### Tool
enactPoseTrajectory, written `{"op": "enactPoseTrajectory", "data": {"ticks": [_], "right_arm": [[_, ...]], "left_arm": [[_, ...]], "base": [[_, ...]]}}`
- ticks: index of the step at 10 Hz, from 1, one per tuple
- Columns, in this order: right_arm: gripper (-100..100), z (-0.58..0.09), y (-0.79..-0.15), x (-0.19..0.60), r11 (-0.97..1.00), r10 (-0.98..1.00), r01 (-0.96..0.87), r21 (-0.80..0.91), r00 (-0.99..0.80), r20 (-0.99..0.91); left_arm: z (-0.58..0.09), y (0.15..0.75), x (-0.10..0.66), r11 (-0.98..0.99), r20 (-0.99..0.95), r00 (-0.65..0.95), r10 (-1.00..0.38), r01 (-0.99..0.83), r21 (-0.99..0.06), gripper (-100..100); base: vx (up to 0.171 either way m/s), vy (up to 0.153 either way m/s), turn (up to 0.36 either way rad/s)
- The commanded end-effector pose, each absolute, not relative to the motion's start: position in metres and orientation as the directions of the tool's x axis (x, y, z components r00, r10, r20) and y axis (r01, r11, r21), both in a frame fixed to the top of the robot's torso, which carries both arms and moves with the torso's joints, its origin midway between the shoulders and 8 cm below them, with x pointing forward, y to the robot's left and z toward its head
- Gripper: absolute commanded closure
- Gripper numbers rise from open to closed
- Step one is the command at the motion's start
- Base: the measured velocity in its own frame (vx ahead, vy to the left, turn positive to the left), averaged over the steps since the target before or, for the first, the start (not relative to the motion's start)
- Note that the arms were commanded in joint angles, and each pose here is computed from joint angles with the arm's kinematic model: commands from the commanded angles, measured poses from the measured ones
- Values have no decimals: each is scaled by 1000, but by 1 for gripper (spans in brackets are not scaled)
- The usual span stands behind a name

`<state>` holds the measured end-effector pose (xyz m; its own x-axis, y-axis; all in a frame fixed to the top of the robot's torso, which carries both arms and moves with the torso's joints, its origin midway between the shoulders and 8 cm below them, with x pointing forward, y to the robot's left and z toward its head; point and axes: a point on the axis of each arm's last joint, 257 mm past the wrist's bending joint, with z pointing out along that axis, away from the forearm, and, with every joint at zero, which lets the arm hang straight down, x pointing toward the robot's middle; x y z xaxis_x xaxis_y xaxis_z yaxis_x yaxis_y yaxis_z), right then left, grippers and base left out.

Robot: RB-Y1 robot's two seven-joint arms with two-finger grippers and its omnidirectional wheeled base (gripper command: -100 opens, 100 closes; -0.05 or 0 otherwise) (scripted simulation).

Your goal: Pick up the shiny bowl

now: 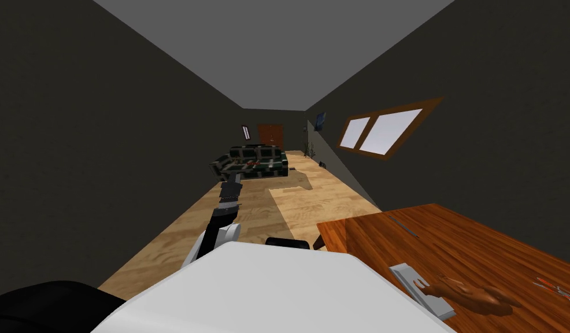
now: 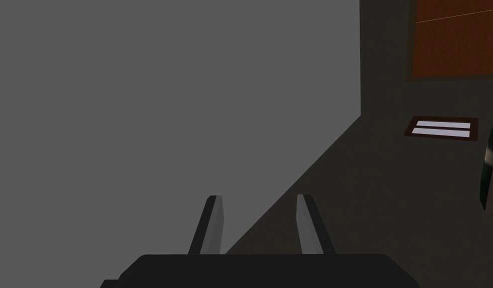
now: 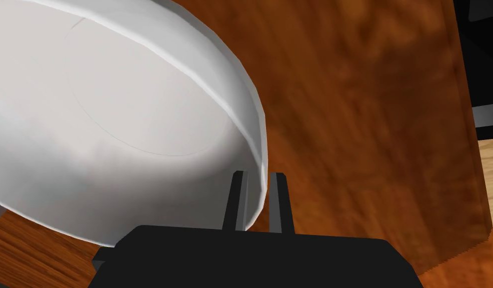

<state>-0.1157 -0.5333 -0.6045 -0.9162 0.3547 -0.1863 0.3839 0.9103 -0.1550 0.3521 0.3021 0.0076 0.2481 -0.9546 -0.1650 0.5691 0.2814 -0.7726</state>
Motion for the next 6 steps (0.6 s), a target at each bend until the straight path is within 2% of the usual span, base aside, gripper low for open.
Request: {"op": "enactPoseTrajectory", "data": {"ticks": [1, 2, 3, 5, 6], "right_arm": [[100, -605, -533, -116, 910, 355, 384, -155, -916, -186], [0, -605, -533, -116, 910, 355, 384, -155, -916, -187], [100, -600, -531, -119, 918, 347, 374, -131, -919, -187], [100, -600, -532, -120, 917, 349, 375, -136, -919, -186], [0, -600, -532, -120, 918, 348, 375, -133, -919, -186]], "left_arm": [[8, 302, 352, 281, -165, 248, -955, 569, -773, 0], [8, 302, 352, 281, -165, 248, -955, 569, -773, 0], [8, 302, 352, 281, -165, 248, -955, 569, -773, 0], [8, 302, 352, 281, -165, 248, -955, 569, -773, 0], [8, 302, 352, 281, -165, 248, -955, 569, -773, 0]], "base": [[0, 0, 0], [0, 0, 0], [2, 7, 37], [3, 5, 11], [0, 0, 0]]}}
